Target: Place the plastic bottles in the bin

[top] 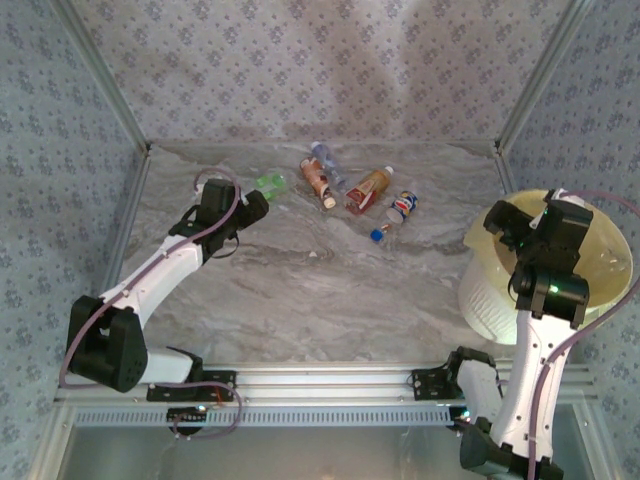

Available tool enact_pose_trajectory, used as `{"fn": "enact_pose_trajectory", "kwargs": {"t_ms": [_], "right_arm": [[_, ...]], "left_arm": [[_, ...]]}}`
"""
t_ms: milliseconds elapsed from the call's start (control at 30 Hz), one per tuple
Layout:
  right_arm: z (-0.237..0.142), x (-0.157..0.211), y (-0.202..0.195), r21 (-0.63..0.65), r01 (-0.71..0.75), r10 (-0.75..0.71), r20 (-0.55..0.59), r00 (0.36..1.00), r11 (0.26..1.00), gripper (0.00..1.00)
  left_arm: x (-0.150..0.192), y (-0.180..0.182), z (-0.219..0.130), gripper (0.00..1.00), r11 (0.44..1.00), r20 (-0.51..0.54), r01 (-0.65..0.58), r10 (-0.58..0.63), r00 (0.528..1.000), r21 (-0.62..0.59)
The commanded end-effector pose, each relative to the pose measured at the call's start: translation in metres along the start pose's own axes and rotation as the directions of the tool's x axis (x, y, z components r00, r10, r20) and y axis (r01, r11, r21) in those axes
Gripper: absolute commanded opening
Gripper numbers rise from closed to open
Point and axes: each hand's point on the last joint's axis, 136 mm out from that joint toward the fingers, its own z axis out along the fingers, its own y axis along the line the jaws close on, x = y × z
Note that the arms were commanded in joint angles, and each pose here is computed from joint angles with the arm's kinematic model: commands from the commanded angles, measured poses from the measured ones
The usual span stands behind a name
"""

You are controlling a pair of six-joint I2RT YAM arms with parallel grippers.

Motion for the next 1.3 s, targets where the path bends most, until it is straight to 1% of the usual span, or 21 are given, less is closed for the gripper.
{"fn": "enact_pose_trajectory", "kwargs": {"t_ms": [0, 100, 200, 400, 500, 533, 667, 800, 867, 933, 1000, 1067, 1100, 1167, 1233, 1267], "right_arm": [[-0.014, -0.015, 0.004, -0.02, -0.008, 0.009, 0.052, 0.999, 1.0, 1.0], [-0.018, -0.019, 0.023, -0.126, 0.007, 0.002, 0.068, 0.998, 0.992, 1.0], [-0.026, -0.025, 0.046, -0.243, 0.037, -0.01, 0.114, 0.993, 0.969, 1.0], [-0.038, -0.027, 0.081, -0.371, 0.127, -0.069, 0.166, 0.984, 0.92, 1.0], [-0.047, -0.028, 0.103, -0.441, 0.172, -0.087, 0.205, 0.975, 0.881, 1.0], [-0.044, -0.022, 0.112, -0.469, 0.186, -0.095, 0.209, 0.973, 0.863, 1.0], [-0.058, -0.021, 0.149, -0.568, 0.256, -0.112, 0.276, 0.955, 0.782, 1.0], [-0.064, -0.014, 0.18, -0.611, 0.322, -0.145, 0.322, 0.936, 0.723, 1.0], [-0.065, -0.005, 0.197, -0.609, 0.387, -0.194, 0.36, 0.913, 0.692, 1.0], [-0.064, 0.003, 0.211, -0.589, 0.449, -0.243, 0.397, 0.885, 0.672, 1.0], [-0.064, 0.012, 0.225, -0.571, 0.508, -0.299, 0.423, 0.855, 0.644, 1.0], [-0.063, 0.022, 0.235, -0.545, 0.559, -0.354, 0.441, 0.825, 0.625, 1.0], [-0.063, 0.025, 0.238, -0.537, 0.577, -0.373, 0.447, 0.813, 0.615, 1.0], [-0.063, 0.031, 0.243, -0.538, 0.59, -0.389, 0.447, 0.805, 0.602, 1.0], [-0.06, 0.034, 0.244, -0.547, 0.577, -0.379, 0.439, 0.814, 0.606, 1.0], [-0.06, 0.037, 0.246, -0.555, 0.572, -0.375, 0.436, 0.818, 0.604, 1.0]], "left_arm": [[-0.009, -0.004, -0.003, 0.98, 1.0, 0.022, 0.006, -0.007, 1.0, 0.011], [-0.009, -0.003, -0.002, 0.98, 1.0, 0.018, 0.001, -0.001, 1.0, 0.009], [-0.008, -0.005, 0.0, 0.98, 1.0, 0.007, -0.006, 0.006, 1.0, 0.02], [-0.009, -0.001, 0.002, 0.98, 0.999, -0.002, -0.013, 0.013, 1.0, 0.035], [-0.013, 0.002, 0.003, 0.98, 0.999, 0.0, -0.012, 0.012, 1.0, 0.035], [-0.014, 0.003, 0.004, 0.98, 0.999, 0.0, -0.018, 0.018, 1.0, 0.034], [-0.024, 0.01, 0.01, 0.98, 0.998, -0.005, -0.057, 0.058, 0.998, 0.022], [-0.032, 0.018, 0.028, 0.98, 0.997, -0.042, -0.078, 0.079, 0.996, 0.021], [-0.037, 0.019, 0.04, 0.98, 0.995, -0.083, -0.089, 0.093, 0.992, 0.041], [-0.043, 0.016, 0.052, 0.98, 0.989, -0.117, -0.132, 0.14, 0.983, 0.072], [-0.049, 0.012, 0.063, 0.98, 0.972, -0.146, -0.218, 0.229, 0.962, 0.091], [-0.051, 0.012, 0.074, 0.98, 0.936, -0.181, -0.336, 0.35, 0.919, 0.101], [-0.054, 0.01, 0.076, 0.98, 0.918, -0.182, -0.379, 0.394, 0.901, 0.113], [-0.055, -0.001, 0.082, 0.98, 0.853, -0.18, -0.489, 0.518, 0.836, 0.184], [-0.056, -0.007, 0.089, 0.98, 0.799, -0.172, -0.558, 0.596, 0.784, 0.225], [-0.059, -0.008, 0.094, 0.98, 0.778, -0.16, -0.586, 0.624, 0.765, 0.228]]}}
